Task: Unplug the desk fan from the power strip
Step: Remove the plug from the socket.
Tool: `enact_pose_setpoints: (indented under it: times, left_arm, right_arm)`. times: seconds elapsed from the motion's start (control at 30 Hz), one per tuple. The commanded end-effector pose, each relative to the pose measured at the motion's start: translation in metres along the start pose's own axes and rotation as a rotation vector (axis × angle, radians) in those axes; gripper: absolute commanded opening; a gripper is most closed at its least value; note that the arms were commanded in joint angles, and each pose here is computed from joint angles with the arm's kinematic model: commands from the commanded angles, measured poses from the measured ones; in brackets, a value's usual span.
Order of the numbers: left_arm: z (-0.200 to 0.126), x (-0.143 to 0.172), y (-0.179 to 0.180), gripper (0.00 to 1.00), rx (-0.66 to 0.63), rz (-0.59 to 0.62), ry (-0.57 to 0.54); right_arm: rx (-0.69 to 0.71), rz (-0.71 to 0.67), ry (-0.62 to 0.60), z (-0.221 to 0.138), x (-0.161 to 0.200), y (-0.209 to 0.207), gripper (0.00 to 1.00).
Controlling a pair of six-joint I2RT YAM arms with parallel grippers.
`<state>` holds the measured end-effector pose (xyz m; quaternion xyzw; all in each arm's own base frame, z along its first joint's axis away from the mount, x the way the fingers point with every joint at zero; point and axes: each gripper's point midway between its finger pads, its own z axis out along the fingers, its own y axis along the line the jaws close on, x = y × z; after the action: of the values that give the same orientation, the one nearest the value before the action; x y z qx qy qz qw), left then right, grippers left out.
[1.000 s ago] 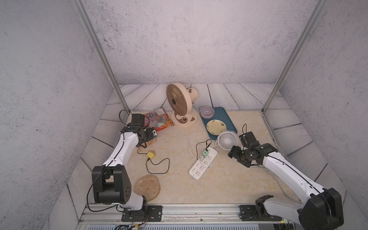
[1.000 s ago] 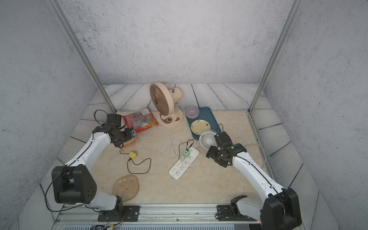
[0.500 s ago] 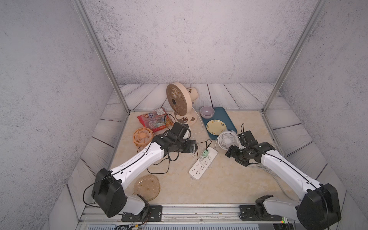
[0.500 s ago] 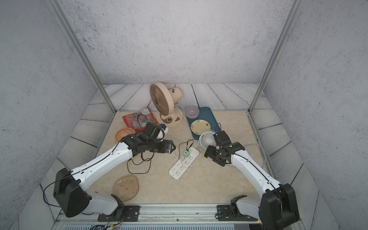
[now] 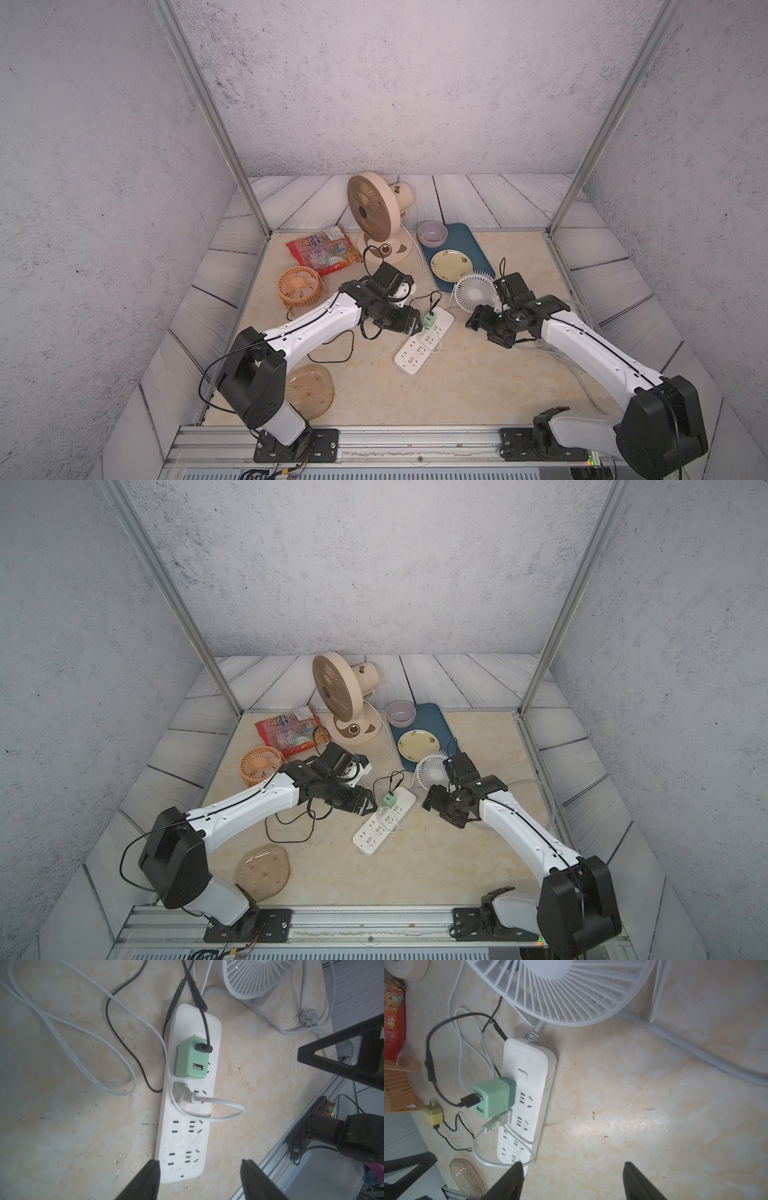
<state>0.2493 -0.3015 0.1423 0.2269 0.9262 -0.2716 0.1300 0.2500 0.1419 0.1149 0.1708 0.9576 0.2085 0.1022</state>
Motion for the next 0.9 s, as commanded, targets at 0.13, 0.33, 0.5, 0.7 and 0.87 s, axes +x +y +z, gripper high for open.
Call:
enact_pose_setpoints:
  times: [0.13,0.33,0.5,0.7,0.87]
  left_arm:
    - [0.006,0.0,-0.011,0.55,-0.112,0.129,0.066]
    - [0.013,-0.008,-0.009,0.52,-0.16,0.151,0.067]
    - [0.022,-0.02,-0.011,0.54,-0.175,0.184,0.077]
    - [0.038,-0.023,-0.006,0.51,-0.216,0.214,0.138]
    - [0.043,-0.021,-0.005,0.54,-0.224,0.235,0.159]
  right_arm:
    - [-0.002,0.026,0.067,0.012,0.016,-0.005,0.76]
    - [-0.016,0.051,0.081,0.018,0.018,-0.005,0.75]
    - [-0.015,0.055,0.091,0.022,0.018,-0.004,0.75]
    - [-0.037,0.07,0.104,0.029,0.016,0.002,0.75]
    - [-0.044,0.066,0.101,0.029,0.012,0.006,0.75]
